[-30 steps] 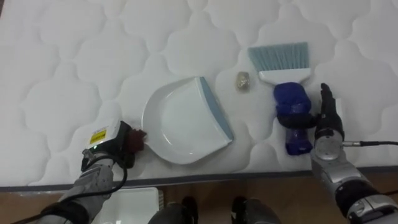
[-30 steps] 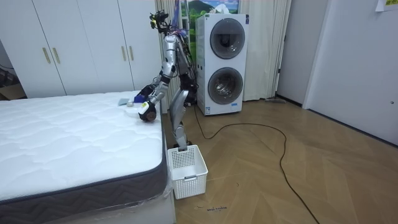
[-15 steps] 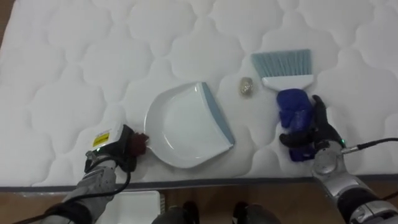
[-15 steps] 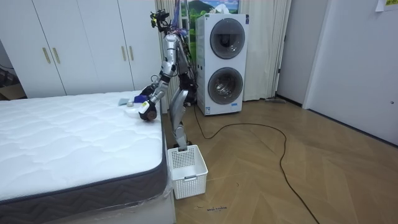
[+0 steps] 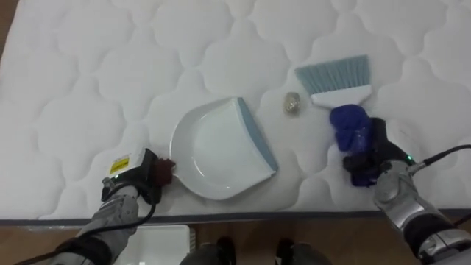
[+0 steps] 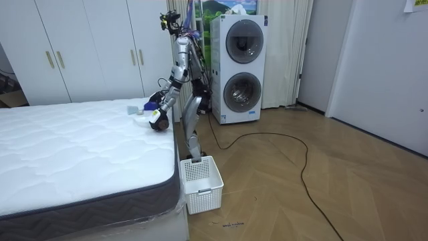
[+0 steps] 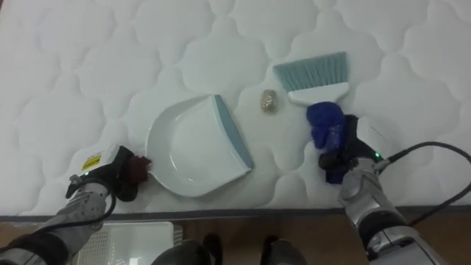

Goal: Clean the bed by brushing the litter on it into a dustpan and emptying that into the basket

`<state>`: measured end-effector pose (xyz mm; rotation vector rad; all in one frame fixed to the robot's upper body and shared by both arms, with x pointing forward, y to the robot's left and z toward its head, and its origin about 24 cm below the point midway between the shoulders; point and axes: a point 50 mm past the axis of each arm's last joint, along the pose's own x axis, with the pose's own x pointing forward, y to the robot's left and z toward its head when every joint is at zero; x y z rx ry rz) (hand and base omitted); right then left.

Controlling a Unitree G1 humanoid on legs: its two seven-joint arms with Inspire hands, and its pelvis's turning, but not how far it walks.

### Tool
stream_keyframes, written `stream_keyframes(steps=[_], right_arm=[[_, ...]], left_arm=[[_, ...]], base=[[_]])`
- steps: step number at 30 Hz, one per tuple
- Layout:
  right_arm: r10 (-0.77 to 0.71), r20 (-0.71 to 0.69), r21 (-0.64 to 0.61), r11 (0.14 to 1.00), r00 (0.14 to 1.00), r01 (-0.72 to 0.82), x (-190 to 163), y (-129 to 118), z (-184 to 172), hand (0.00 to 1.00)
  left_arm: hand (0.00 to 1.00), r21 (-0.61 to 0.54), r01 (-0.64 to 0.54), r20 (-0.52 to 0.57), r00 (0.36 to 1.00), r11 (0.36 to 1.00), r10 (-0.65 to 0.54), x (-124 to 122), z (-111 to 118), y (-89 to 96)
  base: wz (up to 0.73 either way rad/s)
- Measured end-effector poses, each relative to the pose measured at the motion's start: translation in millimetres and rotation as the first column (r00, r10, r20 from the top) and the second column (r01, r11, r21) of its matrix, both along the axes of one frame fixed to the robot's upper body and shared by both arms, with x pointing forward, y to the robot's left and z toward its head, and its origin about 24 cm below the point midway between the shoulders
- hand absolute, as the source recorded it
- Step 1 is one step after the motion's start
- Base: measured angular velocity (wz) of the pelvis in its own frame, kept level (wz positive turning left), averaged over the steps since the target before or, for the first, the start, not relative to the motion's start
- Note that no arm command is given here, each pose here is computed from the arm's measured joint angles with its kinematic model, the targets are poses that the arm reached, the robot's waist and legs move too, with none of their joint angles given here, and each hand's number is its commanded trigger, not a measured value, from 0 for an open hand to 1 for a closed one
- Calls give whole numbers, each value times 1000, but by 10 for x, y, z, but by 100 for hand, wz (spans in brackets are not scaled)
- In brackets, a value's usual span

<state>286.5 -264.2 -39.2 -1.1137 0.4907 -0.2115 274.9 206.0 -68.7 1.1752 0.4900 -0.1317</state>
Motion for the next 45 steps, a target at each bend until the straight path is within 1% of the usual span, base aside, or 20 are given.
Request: stream_keyframes(steps=[5, 10, 15, 30, 33, 37, 39, 45], right_arm=[[45, -26, -113, 992, 999, -47, 57, -9, 60, 100], [30, -27, -164, 986, 999, -34, 88, -78, 121, 100], [21, -22, -186, 982, 1000, -25, 53, -119, 111, 100], [12, -14, -187, 982, 1000, -14, 79, -142, 149, 100], [31, -24, -211, 977, 999, -36, 90, -150, 165, 100], [95, -45, -291, 951, 994, -104, 144, -135, 220, 100], [125, -69, -326, 935, 990, -141, 167, -119, 234, 100], [160, -100, -373, 909, 982, -186, 211, -100, 271, 100]], left_arm=[[100, -3, -1, 0, 1000, 1000, 1, 12, 6, -12], [100, -12, 10, 2, 1000, 1000, -10, 59, 40, -39], [100, -13, 14, 6, 1000, 1000, -14, 92, 66, -44], [100, -3, 29, 14, 999, 1000, -29, 114, 94, -35], [100, -2, 32, 18, 999, 999, -32, 128, 106, -38], [100, 39, 54, 35, 998, 998, -56, 189, 171, -9], [100, 79, 74, 39, 996, 994, -78, 208, 198, 25], [100, 178, 130, 70, 987, 975, -145, 254, 282, 64]], base=[[0], [0], [2], [1], [1], [2], [0], [-7]])
